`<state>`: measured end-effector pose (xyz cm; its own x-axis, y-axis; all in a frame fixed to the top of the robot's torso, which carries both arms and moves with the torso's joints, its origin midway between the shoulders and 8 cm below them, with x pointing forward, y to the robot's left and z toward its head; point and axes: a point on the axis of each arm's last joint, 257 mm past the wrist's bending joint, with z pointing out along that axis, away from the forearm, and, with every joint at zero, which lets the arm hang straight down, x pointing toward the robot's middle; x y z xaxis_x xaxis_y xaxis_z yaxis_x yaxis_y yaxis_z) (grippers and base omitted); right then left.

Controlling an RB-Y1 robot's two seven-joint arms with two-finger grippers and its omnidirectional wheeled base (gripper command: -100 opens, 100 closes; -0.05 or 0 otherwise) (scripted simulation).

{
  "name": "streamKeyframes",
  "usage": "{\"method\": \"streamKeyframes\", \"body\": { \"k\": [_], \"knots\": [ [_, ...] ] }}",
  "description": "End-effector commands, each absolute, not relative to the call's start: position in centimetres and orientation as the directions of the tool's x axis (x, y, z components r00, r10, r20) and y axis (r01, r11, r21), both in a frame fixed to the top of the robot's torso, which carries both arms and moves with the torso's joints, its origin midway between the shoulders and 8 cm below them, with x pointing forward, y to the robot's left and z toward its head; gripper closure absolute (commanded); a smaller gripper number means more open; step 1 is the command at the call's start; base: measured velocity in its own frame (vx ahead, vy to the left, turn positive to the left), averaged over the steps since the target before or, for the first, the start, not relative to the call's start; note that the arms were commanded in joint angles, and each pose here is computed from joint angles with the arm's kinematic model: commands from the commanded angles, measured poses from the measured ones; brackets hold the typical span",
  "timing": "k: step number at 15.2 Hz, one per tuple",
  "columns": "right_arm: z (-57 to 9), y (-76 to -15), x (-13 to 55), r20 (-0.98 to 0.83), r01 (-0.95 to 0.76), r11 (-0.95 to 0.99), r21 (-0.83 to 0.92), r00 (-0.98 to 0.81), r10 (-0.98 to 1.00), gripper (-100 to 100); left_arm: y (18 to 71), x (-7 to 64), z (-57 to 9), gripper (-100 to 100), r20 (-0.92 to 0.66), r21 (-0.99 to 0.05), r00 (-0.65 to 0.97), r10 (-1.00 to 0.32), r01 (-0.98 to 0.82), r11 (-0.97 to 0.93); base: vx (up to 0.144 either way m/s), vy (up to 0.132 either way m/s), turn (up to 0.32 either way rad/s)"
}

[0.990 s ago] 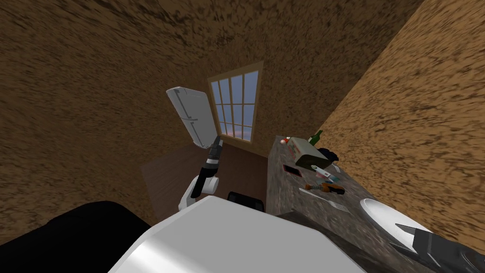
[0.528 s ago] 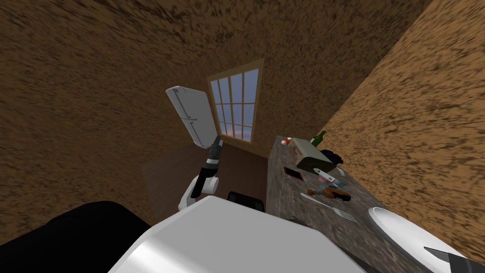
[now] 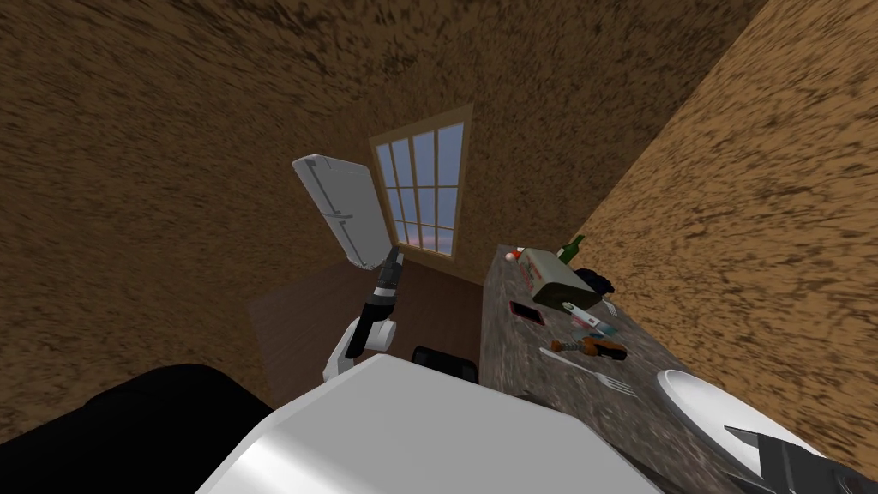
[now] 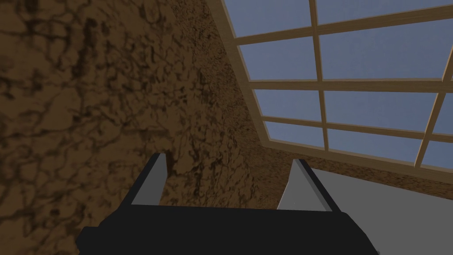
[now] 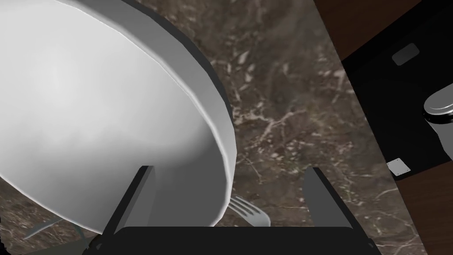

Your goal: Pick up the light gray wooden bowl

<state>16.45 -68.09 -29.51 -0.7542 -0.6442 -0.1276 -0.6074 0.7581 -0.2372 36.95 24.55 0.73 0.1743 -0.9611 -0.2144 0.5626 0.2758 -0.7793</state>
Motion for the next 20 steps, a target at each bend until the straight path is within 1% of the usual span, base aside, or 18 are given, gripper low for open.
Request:
{"method": "streamKeyframes", "body": {
  "k": [1, 5, 12, 13, 18, 20],
  "knots": [
    [-29.7, -67.5, 16.6, -0.128, -0.607, 0.758, -0.238, -0.754, -0.644, -100, 24.6, 36.9, 0.7, 0, -0.214, -0.779, 0.174, -0.961, 0.563, 0.276, 0.014, 0.008, -0.046],
    [-30.3, -66.1, 17.2, -0.132, -0.615, 0.751, -0.240, -0.746, -0.653, -100, 24.6, 36.9, 0.7, 0, -0.214, -0.779, 0.174, -0.961, 0.563, 0.276, 0.008, 0.005, -0.026],
    [-30.3, -66.1, 17.2, -0.132, -0.615, 0.751, -0.240, -0.746, -0.653, -100, 24.6, 36.9, 0.7, 0, -0.214, -0.779, 0.174, -0.961, 0.563, 0.276, 0.000, 0.000, 0.001],
    [-30.3, -66.1, 17.2, -0.132, -0.615, 0.751, -0.240, -0.746, -0.653, 100, 24.6, 36.9, 0.7, 0, -0.214, -0.779, 0.174, -0.961, 0.563, 0.276, 0.000, 0.000, 0.000],
    [-30.3, -66.1, 17.2, -0.132, -0.615, 0.751, -0.240, -0.746, -0.653, 100, 24.6, 36.9, 0.7, 0, -0.214, -0.779, 0.174, -0.961, 0.563, 0.276, 0.000, -0.001, -0.003],
    [-29.9, -67.0, 16.8, -0.129, -0.610, 0.756, -0.239, -0.751, -0.647, 100, 24.5, 36.9, 0.7, 0, -0.214, -0.779, 0.174, -0.961, 0.563, 0.276, -0.004, -0.001, 0.013]
  ]
}}
